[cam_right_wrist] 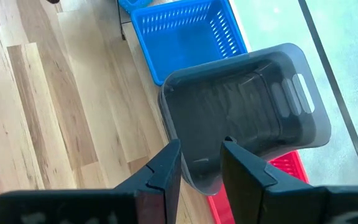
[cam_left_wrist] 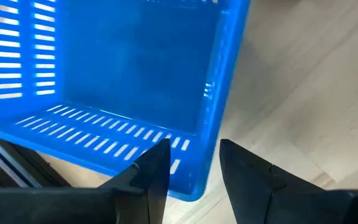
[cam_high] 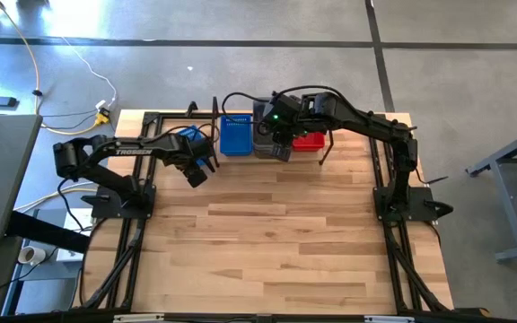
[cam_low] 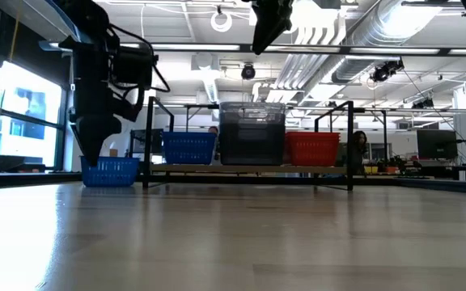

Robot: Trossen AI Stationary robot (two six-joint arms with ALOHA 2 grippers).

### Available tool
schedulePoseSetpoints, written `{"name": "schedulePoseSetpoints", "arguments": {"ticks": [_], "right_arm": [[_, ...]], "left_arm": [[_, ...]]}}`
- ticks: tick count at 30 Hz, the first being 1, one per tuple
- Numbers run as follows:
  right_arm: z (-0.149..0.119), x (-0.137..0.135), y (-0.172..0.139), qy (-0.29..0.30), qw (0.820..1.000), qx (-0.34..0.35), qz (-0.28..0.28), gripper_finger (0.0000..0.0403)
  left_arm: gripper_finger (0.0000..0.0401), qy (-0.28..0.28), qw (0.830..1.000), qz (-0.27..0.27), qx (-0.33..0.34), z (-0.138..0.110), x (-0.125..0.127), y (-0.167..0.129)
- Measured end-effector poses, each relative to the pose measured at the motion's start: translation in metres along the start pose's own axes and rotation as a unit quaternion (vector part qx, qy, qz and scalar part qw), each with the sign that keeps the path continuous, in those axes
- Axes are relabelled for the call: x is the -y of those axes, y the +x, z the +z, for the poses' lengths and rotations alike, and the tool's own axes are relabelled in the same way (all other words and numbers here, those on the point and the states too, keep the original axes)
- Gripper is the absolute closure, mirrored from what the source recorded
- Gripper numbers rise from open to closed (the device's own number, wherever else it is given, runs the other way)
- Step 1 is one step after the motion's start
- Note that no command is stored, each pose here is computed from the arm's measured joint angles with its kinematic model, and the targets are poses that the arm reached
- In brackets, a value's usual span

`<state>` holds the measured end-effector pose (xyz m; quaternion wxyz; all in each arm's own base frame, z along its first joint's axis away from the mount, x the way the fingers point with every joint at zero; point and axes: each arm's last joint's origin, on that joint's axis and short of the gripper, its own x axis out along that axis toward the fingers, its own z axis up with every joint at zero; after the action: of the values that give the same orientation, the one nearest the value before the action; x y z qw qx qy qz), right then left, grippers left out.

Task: Stack baskets on shelf by color
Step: Stack the blue bin on the blue bins on the shelf

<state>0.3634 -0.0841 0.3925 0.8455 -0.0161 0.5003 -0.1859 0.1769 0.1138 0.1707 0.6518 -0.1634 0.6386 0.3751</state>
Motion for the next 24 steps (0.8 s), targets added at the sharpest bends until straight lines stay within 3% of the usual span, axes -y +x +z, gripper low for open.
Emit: {"name": "schedulePoseSetpoints", "arguments": {"ticks": [7,14,20,24], "right_arm": [[0.0,0.0,0.0,0.0,1.0,0.0,0.0,0.0304],[0.0,0.0,0.0,0.0,1.0,0.0,0.0,0.0304],[0.0,-0.002,0.0,0.023,1.0,0.0,0.001,0.0304],[0.0,-0.01,-0.002,0.031,1.0,0.002,-0.001,0.0304]], "left_arm": [[0.029,0.018,1.0,0.0,-0.013,0.001,0.002,0.005],[0.0388,0.019,1.0,-0.009,-0.021,-0.001,0.002,0.004],[0.0393,0.023,0.999,-0.017,-0.041,-0.007,0.001,0.0],[0.0396,0.022,0.999,-0.025,-0.015,-0.012,0.002,-0.013]]}}
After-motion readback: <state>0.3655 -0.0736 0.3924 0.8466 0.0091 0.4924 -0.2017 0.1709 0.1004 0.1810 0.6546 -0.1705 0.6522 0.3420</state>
